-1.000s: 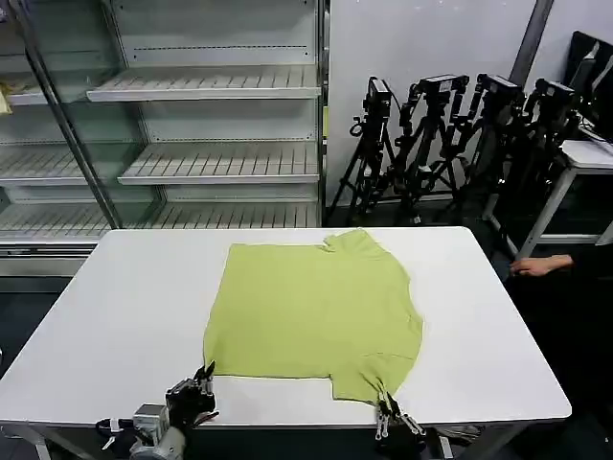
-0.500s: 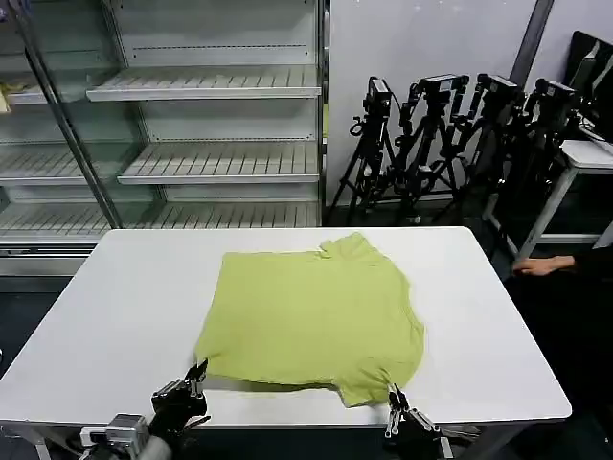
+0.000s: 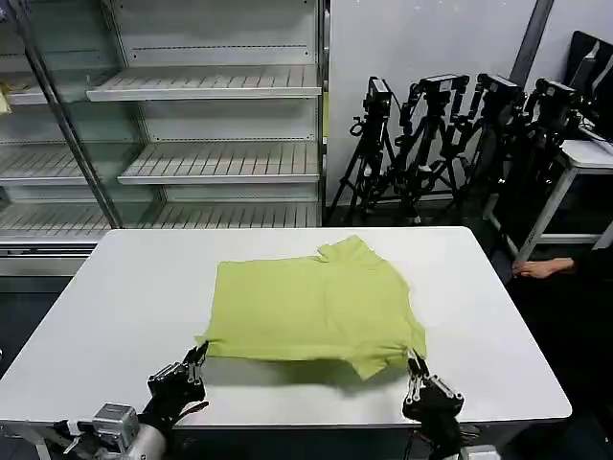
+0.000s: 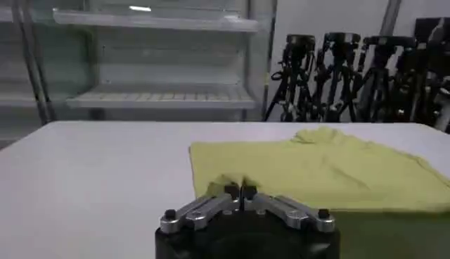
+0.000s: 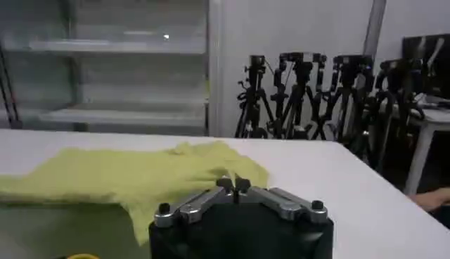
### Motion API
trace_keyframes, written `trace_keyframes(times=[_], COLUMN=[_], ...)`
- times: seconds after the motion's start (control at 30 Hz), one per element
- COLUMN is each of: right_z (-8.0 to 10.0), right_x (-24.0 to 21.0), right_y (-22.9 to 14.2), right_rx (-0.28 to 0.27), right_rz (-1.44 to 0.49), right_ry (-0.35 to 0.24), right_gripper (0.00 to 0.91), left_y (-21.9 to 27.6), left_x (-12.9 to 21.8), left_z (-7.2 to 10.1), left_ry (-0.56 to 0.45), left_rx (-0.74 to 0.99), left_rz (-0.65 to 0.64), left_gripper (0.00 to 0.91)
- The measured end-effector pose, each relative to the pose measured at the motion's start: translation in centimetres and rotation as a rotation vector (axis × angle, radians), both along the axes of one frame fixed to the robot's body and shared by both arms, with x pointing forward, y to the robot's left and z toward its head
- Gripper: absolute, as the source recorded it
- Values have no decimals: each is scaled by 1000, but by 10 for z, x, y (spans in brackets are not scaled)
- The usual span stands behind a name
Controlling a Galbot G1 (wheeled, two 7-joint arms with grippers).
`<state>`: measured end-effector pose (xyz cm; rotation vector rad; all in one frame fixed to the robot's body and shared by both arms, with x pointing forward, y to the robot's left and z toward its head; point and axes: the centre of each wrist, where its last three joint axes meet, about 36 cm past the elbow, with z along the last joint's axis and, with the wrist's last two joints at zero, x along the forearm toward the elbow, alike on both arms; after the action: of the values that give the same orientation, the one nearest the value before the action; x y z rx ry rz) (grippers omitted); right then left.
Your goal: Fold and organize the clothes.
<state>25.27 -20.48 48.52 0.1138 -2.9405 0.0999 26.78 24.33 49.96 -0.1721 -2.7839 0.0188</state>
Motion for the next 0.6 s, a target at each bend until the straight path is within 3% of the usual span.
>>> trace_keyframes(times=[0.6], right_z=[-13], right_x=[84], right_y=[-16], right_rx=[-64], right_rz=[104], right_ry=[26], right_gripper=[0], left_y=[9], left_x=[44], left_z=[-30], left_ry=[27], left_rx=[75], left_rz=[-29], left_gripper=[20])
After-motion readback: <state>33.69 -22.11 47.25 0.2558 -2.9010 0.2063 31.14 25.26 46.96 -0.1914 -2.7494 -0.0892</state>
